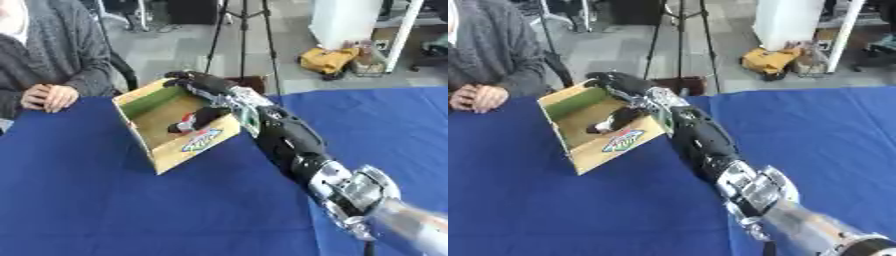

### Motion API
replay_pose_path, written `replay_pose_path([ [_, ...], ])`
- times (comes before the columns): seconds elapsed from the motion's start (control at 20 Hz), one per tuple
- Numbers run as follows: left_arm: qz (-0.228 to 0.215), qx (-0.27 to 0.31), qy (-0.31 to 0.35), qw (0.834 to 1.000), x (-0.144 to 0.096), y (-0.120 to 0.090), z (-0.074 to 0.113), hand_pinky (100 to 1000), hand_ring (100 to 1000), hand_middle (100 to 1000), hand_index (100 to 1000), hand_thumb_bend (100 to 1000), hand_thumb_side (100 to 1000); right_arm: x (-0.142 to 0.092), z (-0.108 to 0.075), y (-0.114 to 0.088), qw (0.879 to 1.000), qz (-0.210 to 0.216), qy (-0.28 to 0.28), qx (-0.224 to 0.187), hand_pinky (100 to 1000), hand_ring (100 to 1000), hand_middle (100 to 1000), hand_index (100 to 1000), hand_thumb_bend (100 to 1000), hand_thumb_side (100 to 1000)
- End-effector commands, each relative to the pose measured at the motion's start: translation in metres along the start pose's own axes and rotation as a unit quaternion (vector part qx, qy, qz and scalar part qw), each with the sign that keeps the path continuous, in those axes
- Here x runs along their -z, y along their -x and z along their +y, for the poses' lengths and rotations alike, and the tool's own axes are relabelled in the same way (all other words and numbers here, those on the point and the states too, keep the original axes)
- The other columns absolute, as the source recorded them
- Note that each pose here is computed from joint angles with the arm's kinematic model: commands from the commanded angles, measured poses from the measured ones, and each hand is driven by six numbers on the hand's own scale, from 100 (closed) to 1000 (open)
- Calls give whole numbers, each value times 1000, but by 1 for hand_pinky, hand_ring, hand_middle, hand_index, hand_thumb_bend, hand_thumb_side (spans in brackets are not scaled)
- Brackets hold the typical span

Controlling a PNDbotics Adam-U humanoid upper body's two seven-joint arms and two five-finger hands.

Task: Pick up objects on the table and place them in the box.

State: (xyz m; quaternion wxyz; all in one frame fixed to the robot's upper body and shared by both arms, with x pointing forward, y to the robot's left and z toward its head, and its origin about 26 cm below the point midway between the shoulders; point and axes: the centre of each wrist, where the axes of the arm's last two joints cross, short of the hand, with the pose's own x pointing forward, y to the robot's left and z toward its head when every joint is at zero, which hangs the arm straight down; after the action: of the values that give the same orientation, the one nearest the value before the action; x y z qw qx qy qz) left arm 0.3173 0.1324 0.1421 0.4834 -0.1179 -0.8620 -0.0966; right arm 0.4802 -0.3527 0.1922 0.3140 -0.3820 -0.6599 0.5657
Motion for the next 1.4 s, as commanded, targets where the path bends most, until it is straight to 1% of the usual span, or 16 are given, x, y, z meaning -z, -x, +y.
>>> replay_pose_path([
  [0.05,-14,4,-6,1000,4,-5,3,507,588,576,728,681,1000,6,-31,-4,998,-20,60,0,909,921,906,923,595,576],
  [0.1,-10,6,-12,1000,3,-3,5,507,588,576,728,681,1000,9,-34,-10,997,-30,75,15,889,908,901,921,594,562],
  [0.15,-8,7,-17,1000,1,0,7,506,587,575,728,681,1000,11,-35,-16,995,-41,86,35,853,884,895,923,539,577],
  [0.2,-5,10,-25,1000,0,2,10,506,587,575,727,681,1000,14,-36,-23,992,-54,92,61,846,879,894,925,494,503],
  [0.25,0,14,-33,999,-2,5,13,505,587,574,727,682,1000,16,-36,-30,989,-67,94,96,831,867,885,928,395,502],
  [0.3,4,19,-42,999,-4,7,18,504,587,574,727,681,1000,18,-37,-38,983,-82,95,135,829,864,882,926,379,499],
  [0.35,6,23,-51,998,-5,9,21,504,586,573,726,680,1000,18,-41,-46,976,-97,95,173,822,853,870,923,333,497],
  [0.5,13,36,-82,996,-10,15,33,502,585,572,723,679,1000,11,-54,-71,943,-144,91,286,809,832,850,914,281,502],
  [0.55,15,40,-91,995,-12,17,36,501,584,570,722,677,1000,6,-58,-78,931,-155,90,317,755,803,826,897,234,518],
  [0.65,17,47,-109,993,-14,20,42,499,582,568,720,676,1000,-9,-62,-91,906,-174,84,377,609,729,779,864,220,526],
  [0.8,18,57,-136,989,-18,24,49,498,580,566,717,675,1000,-36,-58,-104,870,-182,77,451,536,661,730,819,221,545],
  [0.9,20,61,-151,986,-21,27,52,498,579,564,715,673,1000,-54,-55,-108,855,-175,79,483,528,649,715,812,210,560],
  [0.95,22,62,-156,986,-23,29,53,497,579,564,715,671,1000,-62,-53,-111,851,-171,79,491,539,655,715,814,200,572],
  [1.15,28,70,-167,983,-28,34,57,496,578,563,715,668,1000,-84,-44,-115,845,-150,80,507,612,715,734,836,173,610],
  [1.25,30,72,-170,982,-30,35,59,495,577,562,714,667,1000,-91,-38,-113,842,-135,89,515,633,743,732,840,136,643],
  [1.4,26,75,-180,981,-34,37,60,494,575,561,712,661,1000,-101,-28,-111,835,-112,100,529,663,770,745,843,133,662],
])
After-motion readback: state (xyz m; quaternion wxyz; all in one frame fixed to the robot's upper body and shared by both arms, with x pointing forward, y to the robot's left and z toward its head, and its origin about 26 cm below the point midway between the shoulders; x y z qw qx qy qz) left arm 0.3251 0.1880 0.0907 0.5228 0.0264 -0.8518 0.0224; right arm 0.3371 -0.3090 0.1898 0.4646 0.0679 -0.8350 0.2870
